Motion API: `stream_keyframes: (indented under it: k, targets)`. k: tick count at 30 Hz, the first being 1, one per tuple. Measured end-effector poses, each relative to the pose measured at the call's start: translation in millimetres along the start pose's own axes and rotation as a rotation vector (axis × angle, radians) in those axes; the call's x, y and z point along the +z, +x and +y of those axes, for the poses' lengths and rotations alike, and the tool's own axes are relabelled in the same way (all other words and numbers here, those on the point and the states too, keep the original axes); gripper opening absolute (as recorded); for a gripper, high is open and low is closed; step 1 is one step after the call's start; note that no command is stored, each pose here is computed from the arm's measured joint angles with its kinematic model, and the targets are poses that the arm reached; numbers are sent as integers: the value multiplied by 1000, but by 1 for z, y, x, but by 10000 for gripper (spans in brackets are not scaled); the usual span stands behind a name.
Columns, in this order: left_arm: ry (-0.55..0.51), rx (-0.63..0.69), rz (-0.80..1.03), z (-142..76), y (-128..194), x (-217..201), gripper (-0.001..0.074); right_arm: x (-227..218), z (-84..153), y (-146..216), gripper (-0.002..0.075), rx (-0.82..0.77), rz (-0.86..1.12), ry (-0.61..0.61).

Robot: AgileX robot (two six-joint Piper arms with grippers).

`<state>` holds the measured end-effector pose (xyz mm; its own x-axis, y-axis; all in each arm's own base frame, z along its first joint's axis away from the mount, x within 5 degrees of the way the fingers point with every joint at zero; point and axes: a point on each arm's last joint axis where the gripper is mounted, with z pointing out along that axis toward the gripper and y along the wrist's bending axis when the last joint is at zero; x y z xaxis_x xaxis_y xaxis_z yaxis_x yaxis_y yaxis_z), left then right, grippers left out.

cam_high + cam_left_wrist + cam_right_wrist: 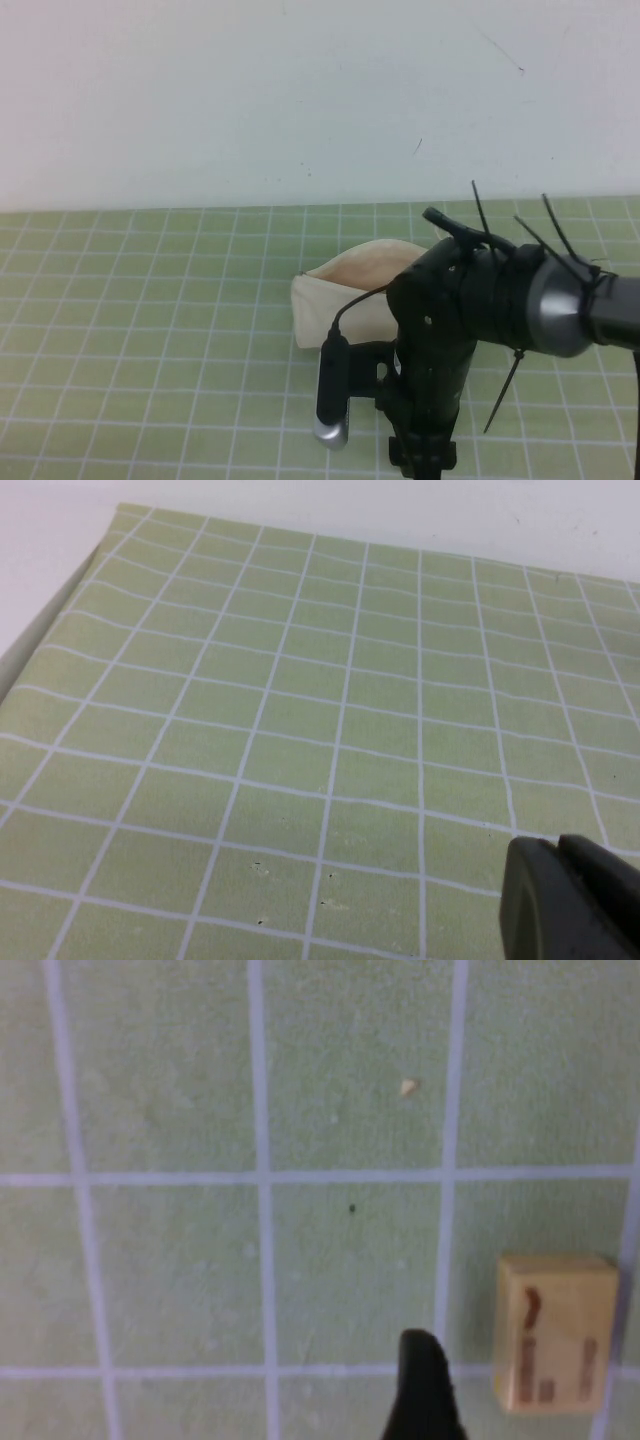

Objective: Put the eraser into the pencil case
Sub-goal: Pick up the eraser from the table

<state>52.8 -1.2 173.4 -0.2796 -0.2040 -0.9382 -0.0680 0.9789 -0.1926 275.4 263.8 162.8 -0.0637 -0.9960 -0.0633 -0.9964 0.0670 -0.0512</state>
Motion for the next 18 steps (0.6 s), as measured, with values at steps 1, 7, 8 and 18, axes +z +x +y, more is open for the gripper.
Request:
stream_keyframes:
  k: [1, 7, 8, 18]
  targets:
    - [0, 0, 0, 0, 0, 0, -3, 3, -1, -1, 452, -3, -1, 1]
    - [0, 0, 0, 0, 0, 0, -3, 16, -4, -3, 452, -6, -3, 7]
    - [0, 0, 0, 0, 0, 0, -3, 17, -5, -2, 452, -4, -2, 6]
    - [0, 0, 0, 0, 0, 0, -3, 19, -9, -1, 235, 6, -6, 12]
